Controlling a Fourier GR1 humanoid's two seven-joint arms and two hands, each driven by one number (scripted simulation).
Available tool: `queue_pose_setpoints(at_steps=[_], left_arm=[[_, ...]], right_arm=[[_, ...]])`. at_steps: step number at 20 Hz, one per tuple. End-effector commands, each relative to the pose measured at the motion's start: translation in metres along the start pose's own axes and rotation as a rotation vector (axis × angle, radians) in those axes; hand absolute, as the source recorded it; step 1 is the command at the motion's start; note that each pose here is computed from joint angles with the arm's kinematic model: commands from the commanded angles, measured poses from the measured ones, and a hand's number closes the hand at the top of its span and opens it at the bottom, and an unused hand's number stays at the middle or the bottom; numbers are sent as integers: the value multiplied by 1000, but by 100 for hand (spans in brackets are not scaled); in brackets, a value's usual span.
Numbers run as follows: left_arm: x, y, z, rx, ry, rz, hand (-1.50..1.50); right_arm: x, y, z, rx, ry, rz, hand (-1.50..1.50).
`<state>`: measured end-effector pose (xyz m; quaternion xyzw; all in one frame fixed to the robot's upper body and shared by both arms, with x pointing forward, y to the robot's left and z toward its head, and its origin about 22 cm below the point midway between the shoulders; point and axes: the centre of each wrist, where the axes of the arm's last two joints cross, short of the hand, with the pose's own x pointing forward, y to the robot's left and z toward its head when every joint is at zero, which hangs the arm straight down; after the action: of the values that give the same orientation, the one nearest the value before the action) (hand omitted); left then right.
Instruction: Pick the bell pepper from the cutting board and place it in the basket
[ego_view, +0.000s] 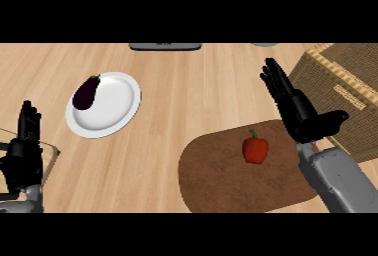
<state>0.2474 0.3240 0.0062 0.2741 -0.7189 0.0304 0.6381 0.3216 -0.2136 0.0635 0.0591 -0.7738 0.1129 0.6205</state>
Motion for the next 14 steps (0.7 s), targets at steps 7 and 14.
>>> queue_pose_setpoints(at_steps=[7, 14], left_arm=[[5, -28, 6, -313, 208, -28, 0], [30, -41, -9, -424, 240, -7, 0]], right_arm=[[14, -31, 3, 131, -532, -112, 150], [-30, 40, 51, -198, -568, -60, -150]])
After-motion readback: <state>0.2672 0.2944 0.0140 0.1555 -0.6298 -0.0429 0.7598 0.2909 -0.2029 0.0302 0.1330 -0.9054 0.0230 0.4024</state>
